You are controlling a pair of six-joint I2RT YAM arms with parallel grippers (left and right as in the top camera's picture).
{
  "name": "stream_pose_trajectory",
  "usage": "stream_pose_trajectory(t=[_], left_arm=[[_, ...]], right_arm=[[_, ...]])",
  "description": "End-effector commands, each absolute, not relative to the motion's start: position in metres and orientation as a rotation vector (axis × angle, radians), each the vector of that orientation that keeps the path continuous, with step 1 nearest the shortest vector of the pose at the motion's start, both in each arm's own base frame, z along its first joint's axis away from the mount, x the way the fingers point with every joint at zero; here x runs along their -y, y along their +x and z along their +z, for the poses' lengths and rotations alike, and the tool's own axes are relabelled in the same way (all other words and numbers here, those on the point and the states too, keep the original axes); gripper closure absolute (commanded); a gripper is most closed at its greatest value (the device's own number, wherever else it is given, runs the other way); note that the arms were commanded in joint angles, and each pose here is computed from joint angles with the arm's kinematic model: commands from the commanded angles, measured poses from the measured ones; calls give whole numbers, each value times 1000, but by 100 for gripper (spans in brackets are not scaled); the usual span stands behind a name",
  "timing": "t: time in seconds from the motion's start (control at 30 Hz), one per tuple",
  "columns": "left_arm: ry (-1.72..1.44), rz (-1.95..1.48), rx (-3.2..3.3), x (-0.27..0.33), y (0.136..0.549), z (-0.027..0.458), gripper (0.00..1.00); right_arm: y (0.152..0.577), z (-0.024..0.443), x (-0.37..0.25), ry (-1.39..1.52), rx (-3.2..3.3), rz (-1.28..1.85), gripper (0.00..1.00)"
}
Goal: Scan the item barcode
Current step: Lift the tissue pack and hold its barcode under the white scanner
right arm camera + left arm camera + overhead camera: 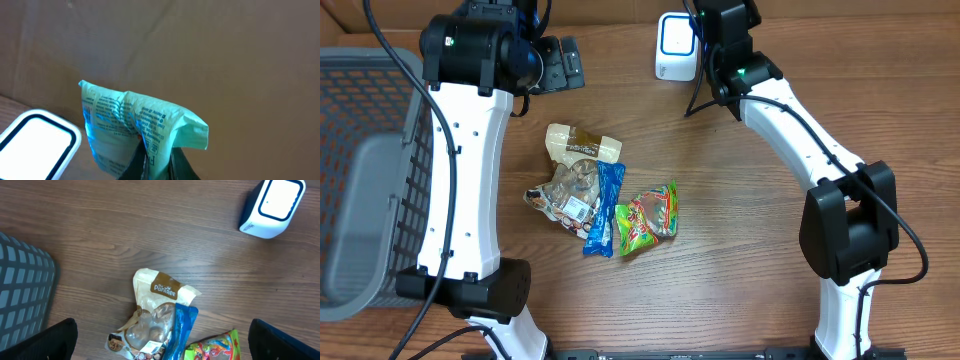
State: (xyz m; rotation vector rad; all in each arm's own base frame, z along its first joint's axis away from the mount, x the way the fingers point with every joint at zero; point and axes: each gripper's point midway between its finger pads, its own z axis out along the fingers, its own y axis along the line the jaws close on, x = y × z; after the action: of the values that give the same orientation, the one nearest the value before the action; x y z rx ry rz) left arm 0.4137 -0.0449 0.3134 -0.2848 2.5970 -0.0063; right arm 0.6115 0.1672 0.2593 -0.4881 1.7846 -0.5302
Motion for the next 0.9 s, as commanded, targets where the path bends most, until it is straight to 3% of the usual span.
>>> stream_pose_trajectory(t=[0.0, 0.33, 0.87], left_arm=[[-309, -13, -2601, 46, 414, 311, 0], [-309, -13, -2602, 46, 414, 311, 0], [-309, -13, -2602, 46, 414, 311, 0]], right_arm=[[622, 259, -177, -661, -1706, -623, 96], [639, 203, -198, -957, -1609, -828, 96], [635, 222, -228, -1151, -1405, -970, 96]])
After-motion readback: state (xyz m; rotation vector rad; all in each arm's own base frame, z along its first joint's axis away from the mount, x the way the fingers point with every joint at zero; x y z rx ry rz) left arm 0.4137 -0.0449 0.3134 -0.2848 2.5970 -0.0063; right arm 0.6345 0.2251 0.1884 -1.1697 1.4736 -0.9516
